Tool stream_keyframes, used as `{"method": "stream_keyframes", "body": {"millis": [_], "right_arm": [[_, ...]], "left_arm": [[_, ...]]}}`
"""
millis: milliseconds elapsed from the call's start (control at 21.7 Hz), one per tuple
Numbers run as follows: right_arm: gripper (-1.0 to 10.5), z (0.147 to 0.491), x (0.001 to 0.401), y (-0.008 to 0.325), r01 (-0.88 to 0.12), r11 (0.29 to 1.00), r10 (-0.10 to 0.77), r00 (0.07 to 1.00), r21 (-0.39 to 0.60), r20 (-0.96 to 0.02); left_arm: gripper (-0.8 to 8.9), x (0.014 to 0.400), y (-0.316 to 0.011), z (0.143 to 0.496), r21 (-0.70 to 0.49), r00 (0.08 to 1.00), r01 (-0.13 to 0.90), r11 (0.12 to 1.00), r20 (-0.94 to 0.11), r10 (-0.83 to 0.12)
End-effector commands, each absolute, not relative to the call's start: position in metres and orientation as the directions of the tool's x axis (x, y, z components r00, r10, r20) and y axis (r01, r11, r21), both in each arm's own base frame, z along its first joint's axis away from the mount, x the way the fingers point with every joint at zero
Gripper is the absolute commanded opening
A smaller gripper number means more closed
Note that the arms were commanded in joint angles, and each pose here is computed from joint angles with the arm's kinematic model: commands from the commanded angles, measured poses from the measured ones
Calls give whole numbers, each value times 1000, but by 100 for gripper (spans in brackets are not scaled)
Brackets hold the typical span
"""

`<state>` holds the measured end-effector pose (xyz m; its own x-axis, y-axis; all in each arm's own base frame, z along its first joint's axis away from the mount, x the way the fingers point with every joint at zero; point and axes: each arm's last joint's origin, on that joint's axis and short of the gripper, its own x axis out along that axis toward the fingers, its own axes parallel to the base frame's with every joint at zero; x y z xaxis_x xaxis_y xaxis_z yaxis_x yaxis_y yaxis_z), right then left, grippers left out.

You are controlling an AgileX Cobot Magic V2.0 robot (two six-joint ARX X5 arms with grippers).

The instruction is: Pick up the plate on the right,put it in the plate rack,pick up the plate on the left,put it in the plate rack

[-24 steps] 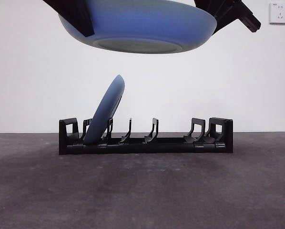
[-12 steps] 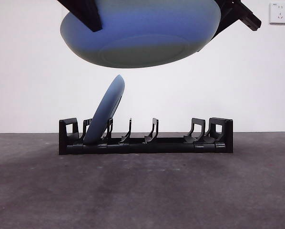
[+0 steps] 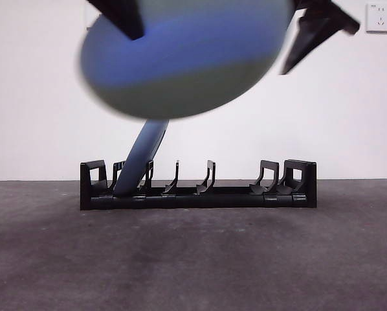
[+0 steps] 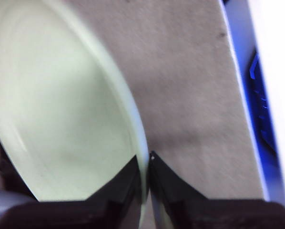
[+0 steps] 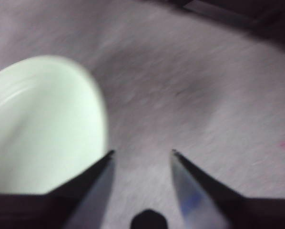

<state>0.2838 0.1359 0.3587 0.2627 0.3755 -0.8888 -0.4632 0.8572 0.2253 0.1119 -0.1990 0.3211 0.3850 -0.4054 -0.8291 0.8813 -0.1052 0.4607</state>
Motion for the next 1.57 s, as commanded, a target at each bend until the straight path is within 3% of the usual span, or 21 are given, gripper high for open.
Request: {"method": "stream_keyframes", "body": {"millis": [46,230,369,461,553,645,1014,1567], "right_arm": [[352,386,275,129,-479,854,400,356,202,-845],[351,455,239,110,-487,861,439,572,144,-693],[347,506,190,89,-503,853,493,691,138,-530],[347,526,158,75,-515,848,513,737,126,-440],[347,536,130,63,-520,846,523,761,123,-383],[347,538,108,53,-521,845,525,765,121,-373],[347,533,81,42,-534,836,532,734,124,-422],[347,532,78,41,-558,819,556,718,132,-418]], "left_arm": [[-8,113,-202,322,431,363,900,-60,-819,-445],[-8,121,-212,332,399,360,914,75,-711,-604],[-8,137,-222,351,312,421,903,294,-515,-747],[-8,151,-226,365,227,496,868,442,-347,-796],[-8,166,-228,375,146,541,841,521,-213,-813],[-8,183,-231,374,91,575,818,568,-144,-805],[-8,238,-243,344,20,664,745,667,-115,-739],[-8,304,-238,287,12,730,664,748,-228,-644]]}}
